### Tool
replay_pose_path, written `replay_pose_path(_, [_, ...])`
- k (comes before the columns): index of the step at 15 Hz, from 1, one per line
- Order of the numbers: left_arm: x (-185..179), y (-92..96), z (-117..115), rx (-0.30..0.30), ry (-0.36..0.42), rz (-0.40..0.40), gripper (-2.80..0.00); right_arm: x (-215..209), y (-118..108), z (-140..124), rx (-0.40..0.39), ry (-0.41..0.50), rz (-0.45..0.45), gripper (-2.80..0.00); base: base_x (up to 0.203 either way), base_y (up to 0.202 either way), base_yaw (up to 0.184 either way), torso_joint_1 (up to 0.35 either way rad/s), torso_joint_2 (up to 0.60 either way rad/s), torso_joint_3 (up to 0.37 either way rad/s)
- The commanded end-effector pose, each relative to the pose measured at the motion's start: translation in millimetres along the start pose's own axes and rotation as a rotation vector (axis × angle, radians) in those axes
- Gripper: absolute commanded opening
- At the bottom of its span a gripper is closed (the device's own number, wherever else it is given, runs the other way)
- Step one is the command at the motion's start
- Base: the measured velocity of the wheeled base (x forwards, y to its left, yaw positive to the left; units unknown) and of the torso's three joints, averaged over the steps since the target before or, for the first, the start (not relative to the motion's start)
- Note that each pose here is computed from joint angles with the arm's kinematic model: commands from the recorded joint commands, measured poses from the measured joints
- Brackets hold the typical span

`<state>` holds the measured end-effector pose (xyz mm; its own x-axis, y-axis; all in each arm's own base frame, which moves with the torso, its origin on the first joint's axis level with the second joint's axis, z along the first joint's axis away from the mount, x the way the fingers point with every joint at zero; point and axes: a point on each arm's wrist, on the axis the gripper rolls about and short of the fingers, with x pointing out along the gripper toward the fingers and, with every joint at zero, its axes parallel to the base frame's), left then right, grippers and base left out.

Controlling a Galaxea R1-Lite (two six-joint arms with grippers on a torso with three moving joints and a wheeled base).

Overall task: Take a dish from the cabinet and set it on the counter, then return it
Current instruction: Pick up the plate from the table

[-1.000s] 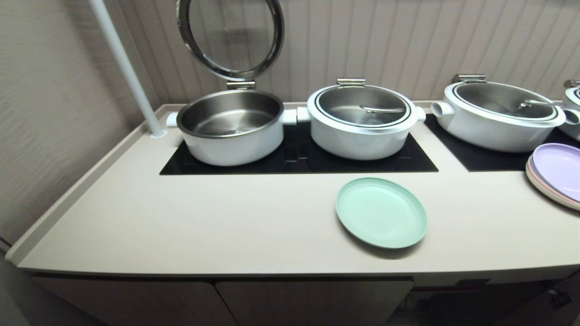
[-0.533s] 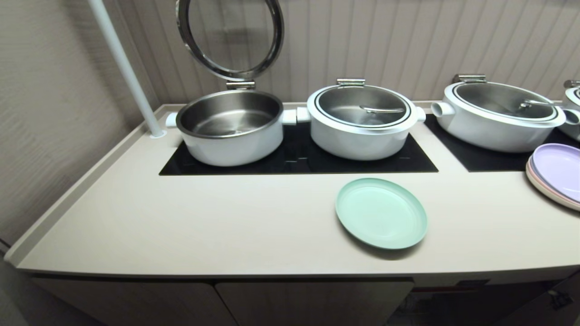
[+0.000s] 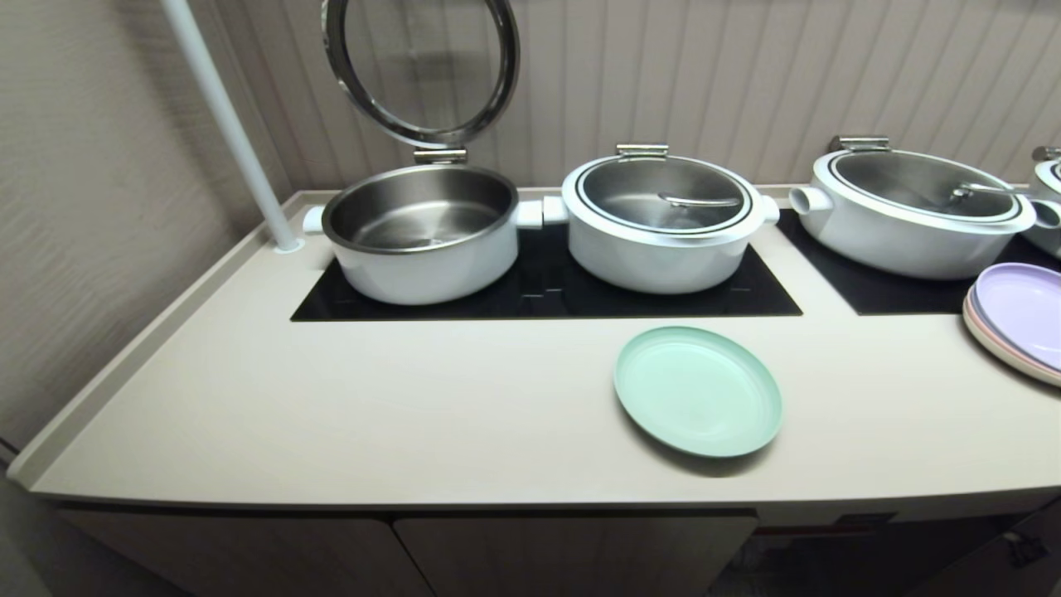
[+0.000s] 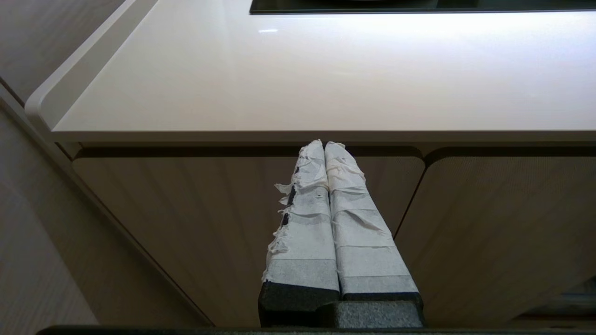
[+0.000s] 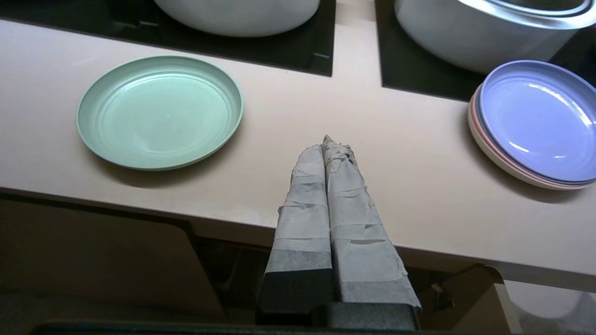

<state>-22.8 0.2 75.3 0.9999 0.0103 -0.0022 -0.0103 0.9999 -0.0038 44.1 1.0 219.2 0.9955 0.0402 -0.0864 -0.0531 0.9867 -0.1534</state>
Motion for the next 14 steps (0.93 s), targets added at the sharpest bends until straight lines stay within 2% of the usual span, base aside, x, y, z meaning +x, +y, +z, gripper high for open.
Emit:
replay_pose_path(1, [0,0.0,0,-0.001,-0.001,0.000,-2.80,44,-1,5,0.002,0.147,0.043,-2.80,0.000,0.000,0.000,0.000,0.00,0.000])
replay_pose_path(7, [0,0.0,0,-0.001,-0.001,0.000,-2.80,126,21,2,-0.029,0.374,0.207,-2.80,0.000,0.000,0.000,0.000,0.00,0.000])
replay_pose_path(10, [0,0.0,0,-0.001,-0.001,0.000,-2.80,162,32,-4,-0.048,0.461,0.245,-2.80,0.000,0.000,0.000,0.000,0.00,0.000])
replay_pose_path(12, [0,0.0,0,-0.001,-0.001,0.000,-2.80,177,36,5,-0.056,0.498,0.268,-2.80,0.000,0.000,0.000,0.000,0.00,0.000])
replay_pose_path(14, [0,0.0,0,-0.001,-0.001,0.000,-2.80,189,41,11,-0.063,0.574,0.293,-2.80,0.000,0.000,0.000,0.000,0.00,0.000])
